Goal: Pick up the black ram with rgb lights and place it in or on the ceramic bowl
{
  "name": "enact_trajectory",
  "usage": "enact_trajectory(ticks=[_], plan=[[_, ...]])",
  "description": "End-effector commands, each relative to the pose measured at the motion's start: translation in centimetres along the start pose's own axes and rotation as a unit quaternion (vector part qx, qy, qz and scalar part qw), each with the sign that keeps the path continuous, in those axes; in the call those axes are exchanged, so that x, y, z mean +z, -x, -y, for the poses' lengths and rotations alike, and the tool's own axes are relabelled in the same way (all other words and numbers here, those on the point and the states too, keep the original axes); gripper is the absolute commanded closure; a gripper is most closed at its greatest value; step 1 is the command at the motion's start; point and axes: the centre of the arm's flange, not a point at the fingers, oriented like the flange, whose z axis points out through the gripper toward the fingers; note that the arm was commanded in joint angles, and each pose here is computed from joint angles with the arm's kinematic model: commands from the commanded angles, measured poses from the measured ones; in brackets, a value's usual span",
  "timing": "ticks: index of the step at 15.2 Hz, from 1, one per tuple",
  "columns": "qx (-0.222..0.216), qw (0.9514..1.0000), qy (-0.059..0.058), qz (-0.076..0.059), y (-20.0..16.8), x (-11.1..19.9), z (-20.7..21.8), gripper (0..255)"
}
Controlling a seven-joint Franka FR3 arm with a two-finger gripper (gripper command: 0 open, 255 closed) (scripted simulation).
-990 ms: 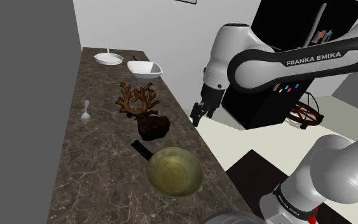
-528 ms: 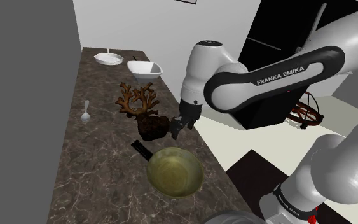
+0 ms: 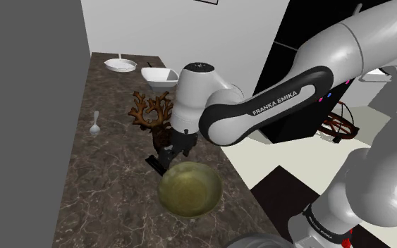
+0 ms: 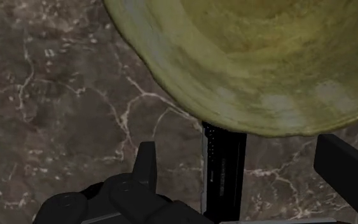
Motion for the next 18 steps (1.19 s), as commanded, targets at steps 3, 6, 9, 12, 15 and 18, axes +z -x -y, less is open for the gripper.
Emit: enact_trajectory(ticks=[3, 6, 9, 12, 15, 18], plan=[[-0.008, 1.0000, -0.003, -0.001, -1.1, 2.7, 3.2, 0], [-0.008, 1.0000, -0.003, -0.001, -1.1, 4.3, 3.2, 0], [-0.008, 1.0000, -0.003, -0.001, -1.1, 5.9, 3.2, 0], [-0.008, 1.0000, -0.003, -0.001, -1.1, 6.7, 3.2, 0], [-0.008, 1.0000, -0.003, -0.001, -1.1, 6.7, 3.2, 0], [-0.008, 1.0000, -0.003, -0.001, -1.1, 6.7, 3.2, 0]])
